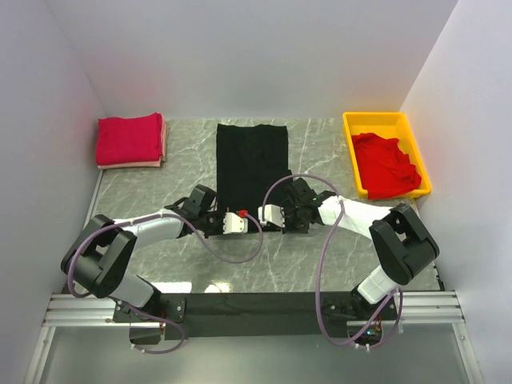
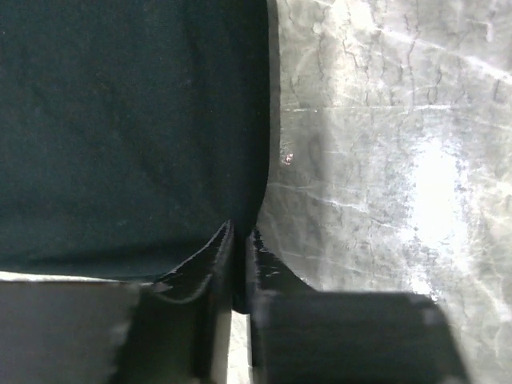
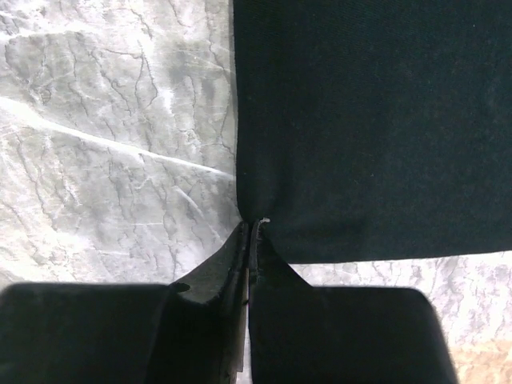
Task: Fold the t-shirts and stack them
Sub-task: Fold the tshirt
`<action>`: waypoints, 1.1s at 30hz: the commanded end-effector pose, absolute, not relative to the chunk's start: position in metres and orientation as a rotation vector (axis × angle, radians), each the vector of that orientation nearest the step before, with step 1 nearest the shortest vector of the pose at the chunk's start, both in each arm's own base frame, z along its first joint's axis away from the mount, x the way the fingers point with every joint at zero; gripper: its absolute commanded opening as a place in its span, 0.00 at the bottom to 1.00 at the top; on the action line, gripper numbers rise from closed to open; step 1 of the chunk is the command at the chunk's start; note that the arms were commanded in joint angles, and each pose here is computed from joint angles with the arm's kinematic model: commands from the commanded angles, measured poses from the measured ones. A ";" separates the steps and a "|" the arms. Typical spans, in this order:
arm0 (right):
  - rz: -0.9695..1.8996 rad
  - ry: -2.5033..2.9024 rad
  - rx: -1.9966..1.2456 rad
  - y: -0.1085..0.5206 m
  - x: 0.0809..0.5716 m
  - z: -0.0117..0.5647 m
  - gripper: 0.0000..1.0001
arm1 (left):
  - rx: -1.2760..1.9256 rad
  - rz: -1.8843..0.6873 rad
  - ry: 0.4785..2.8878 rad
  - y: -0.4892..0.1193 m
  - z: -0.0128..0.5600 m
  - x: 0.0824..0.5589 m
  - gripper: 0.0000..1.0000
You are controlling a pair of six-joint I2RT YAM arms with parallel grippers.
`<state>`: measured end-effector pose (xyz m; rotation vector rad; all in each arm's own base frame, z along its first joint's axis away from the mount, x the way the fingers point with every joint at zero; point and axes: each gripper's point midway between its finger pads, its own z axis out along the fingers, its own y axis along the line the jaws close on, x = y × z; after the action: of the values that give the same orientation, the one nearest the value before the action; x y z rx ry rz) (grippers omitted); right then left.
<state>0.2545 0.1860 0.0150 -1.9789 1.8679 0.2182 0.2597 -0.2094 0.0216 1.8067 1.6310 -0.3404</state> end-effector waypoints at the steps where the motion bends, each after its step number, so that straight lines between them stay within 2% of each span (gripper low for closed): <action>1: 0.217 1.874 -1.958 0.189 0.256 0.022 0.00 | 1.845 -0.359 1.626 -0.209 0.025 0.254 0.11; 3: 0.227 1.862 -1.934 0.190 0.254 0.033 0.00 | 1.849 -0.372 1.623 -0.210 0.029 0.250 0.01; 4: 0.250 1.866 -1.932 0.190 0.249 0.037 0.00 | 1.845 -0.373 1.610 -0.211 0.035 0.248 0.01; 12: 0.364 1.801 -1.878 0.194 0.213 0.074 0.00 | 1.872 -0.478 1.543 -0.214 0.060 0.207 0.01; 26: 0.636 1.695 -1.944 0.195 0.095 0.119 0.00 | 1.898 -0.793 1.366 -0.209 0.116 0.102 0.01; 32: 0.646 1.655 -1.880 0.198 0.088 0.153 0.00 | 1.820 -0.865 1.379 -0.202 0.161 0.081 0.01; 33: 0.625 1.639 -1.861 0.199 0.093 0.163 0.00 | 1.795 -0.807 1.386 -0.200 0.172 0.089 0.01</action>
<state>0.0909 0.1946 0.1304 -1.9374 1.6475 0.6156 0.1006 -0.2000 0.1381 1.8498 1.3820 -0.7419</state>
